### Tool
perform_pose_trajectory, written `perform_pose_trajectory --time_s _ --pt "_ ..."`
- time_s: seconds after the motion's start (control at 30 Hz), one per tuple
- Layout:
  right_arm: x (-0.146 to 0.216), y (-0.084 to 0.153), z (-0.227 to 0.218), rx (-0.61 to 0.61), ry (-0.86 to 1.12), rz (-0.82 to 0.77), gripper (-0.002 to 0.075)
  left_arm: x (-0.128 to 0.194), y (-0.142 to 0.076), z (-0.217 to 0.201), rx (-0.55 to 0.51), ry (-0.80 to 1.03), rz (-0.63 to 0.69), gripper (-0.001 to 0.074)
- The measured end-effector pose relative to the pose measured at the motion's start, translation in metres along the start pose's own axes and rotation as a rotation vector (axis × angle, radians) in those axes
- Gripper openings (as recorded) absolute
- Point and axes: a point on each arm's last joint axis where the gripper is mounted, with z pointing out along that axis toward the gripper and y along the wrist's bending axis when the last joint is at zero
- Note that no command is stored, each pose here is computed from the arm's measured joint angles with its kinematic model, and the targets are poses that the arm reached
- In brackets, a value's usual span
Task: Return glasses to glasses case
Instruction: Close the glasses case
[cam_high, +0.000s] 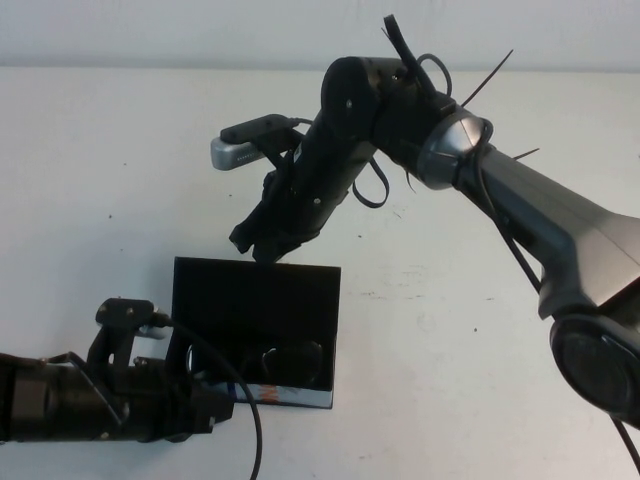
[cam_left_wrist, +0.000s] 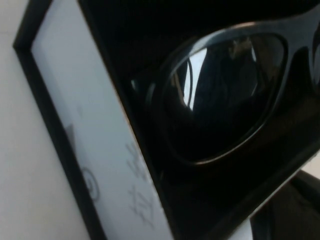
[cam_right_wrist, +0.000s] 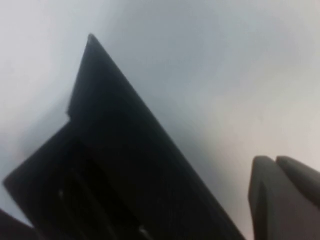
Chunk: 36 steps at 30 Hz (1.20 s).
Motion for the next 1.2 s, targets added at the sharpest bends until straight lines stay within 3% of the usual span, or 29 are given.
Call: perform_pose_trajectory --time_s 0.27,0.57,0.83,1.2 --pt "0.000 0.028 -0.008 -0.037 -0.002 0.014 -0.0012 0.000 0.000 0.000 0.000 0.000 0.002 0.0000" --pt "0.026 0.070 -0.007 -0.079 0.109 0.016 -0.0013 0.000 0.000 0.000 0.002 0.000 0.022 0.0000" --pt "0.056 0.066 0.018 -0.086 0.244 0.063 -0.0013 0.000 0.000 0.000 0.002 0.000 0.029 0.0000" --pt "0.059 0.065 0.018 -0.074 0.249 0.061 -0.0013 -0.002 -0.004 -0.004 0.004 -0.004 0.018 0.0000"
